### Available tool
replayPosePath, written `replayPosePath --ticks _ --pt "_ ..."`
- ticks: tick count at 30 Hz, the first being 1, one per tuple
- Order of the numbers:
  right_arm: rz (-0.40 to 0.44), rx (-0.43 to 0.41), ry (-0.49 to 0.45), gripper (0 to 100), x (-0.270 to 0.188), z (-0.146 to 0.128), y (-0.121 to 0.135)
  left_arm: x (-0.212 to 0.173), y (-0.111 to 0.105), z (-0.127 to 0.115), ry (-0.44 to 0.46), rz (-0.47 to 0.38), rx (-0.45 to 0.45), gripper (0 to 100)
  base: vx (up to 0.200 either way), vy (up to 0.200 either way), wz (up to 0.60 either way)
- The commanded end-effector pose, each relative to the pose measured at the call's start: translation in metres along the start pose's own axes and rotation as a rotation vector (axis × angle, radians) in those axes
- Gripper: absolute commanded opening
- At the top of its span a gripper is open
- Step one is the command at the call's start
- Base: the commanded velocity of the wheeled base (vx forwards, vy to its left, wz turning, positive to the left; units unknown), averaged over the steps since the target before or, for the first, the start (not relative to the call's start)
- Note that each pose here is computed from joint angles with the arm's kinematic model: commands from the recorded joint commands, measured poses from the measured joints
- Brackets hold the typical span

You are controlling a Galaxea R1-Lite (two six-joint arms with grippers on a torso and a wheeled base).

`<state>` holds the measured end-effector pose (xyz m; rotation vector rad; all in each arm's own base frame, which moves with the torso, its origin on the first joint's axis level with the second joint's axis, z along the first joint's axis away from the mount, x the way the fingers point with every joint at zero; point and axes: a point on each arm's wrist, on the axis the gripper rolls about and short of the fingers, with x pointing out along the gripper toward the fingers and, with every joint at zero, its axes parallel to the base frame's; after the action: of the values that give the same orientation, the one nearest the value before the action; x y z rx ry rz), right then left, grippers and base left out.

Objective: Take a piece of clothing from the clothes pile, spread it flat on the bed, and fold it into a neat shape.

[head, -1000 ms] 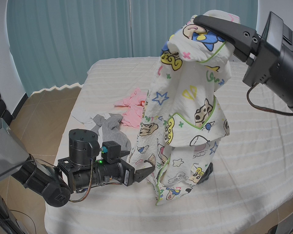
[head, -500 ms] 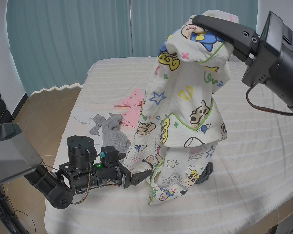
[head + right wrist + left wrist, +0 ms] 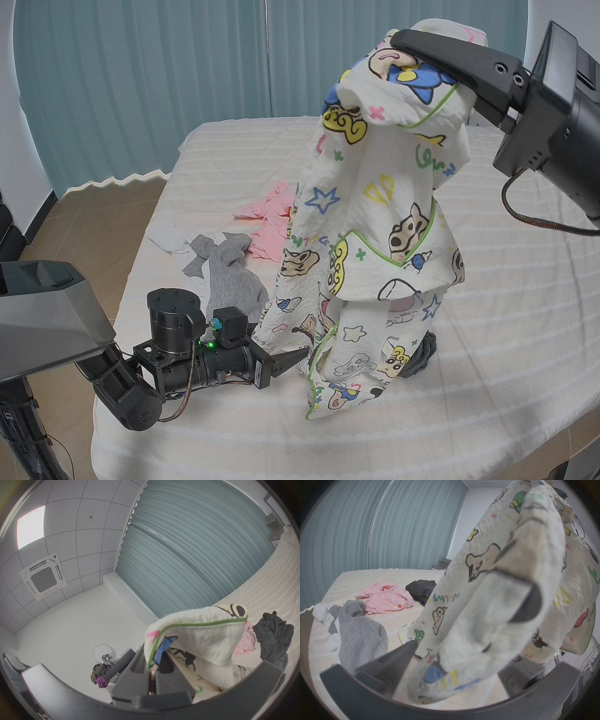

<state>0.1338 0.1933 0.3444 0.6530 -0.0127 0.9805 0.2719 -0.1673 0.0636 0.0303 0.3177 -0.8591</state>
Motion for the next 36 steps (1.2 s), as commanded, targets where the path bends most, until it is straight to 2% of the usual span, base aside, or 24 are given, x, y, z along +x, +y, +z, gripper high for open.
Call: replayPosePath --ticks 1,4,5,13,14,15,19,23,29,36 --pt "-0.012 -0.003 -0.002 0 0.001 0.000 -0.003 0.003 -0.001 -0.004 0.003 -0.008 -0.019 0 0.000 0.000 0.00" --pt "-0.017 -0.006 -0.005 0 0.001 0.001 -0.004 0.002 -0.001 -0.003 -0.005 -0.008 -0.021 0 0.000 0.000 0.00" --pt "-0.036 -0.013 -0.015 0 -0.001 0.004 -0.010 -0.001 -0.002 -0.003 -0.038 -0.004 -0.017 0 0.000 0.000 0.00" --pt "-0.110 -0.034 -0.043 0 -0.007 0.011 -0.027 -0.021 -0.009 -0.007 -0.096 0.000 -0.063 0 0.000 0.000 0.00" --pt "-0.154 -0.044 -0.049 0 -0.013 0.012 -0.038 -0.034 -0.012 -0.004 -0.149 0.020 -0.070 0 0.000 0.000 0.00" --pt "-0.169 -0.048 -0.050 0 -0.014 0.012 -0.042 -0.038 -0.013 -0.002 -0.164 0.033 -0.079 0 0.000 0.000 0.00" --pt "-0.222 -0.062 -0.063 0 -0.026 0.015 -0.053 -0.063 -0.019 0.016 -0.237 0.070 -0.136 0 0.000 0.000 0.00" --pt "-0.271 -0.076 -0.068 0 -0.038 0.017 -0.066 -0.089 -0.025 0.047 -0.391 0.098 -0.176 0 0.000 0.000 0.00" --pt "-0.347 -0.097 -0.099 0 -0.052 0.025 -0.082 -0.120 -0.026 0.072 -0.543 0.165 -0.155 0 0.000 0.000 0.00" --pt "-0.363 -0.120 -0.156 0 -0.061 0.039 -0.081 -0.148 -0.020 0.098 -0.623 0.263 -0.133 0 0.000 0.000 0.00"
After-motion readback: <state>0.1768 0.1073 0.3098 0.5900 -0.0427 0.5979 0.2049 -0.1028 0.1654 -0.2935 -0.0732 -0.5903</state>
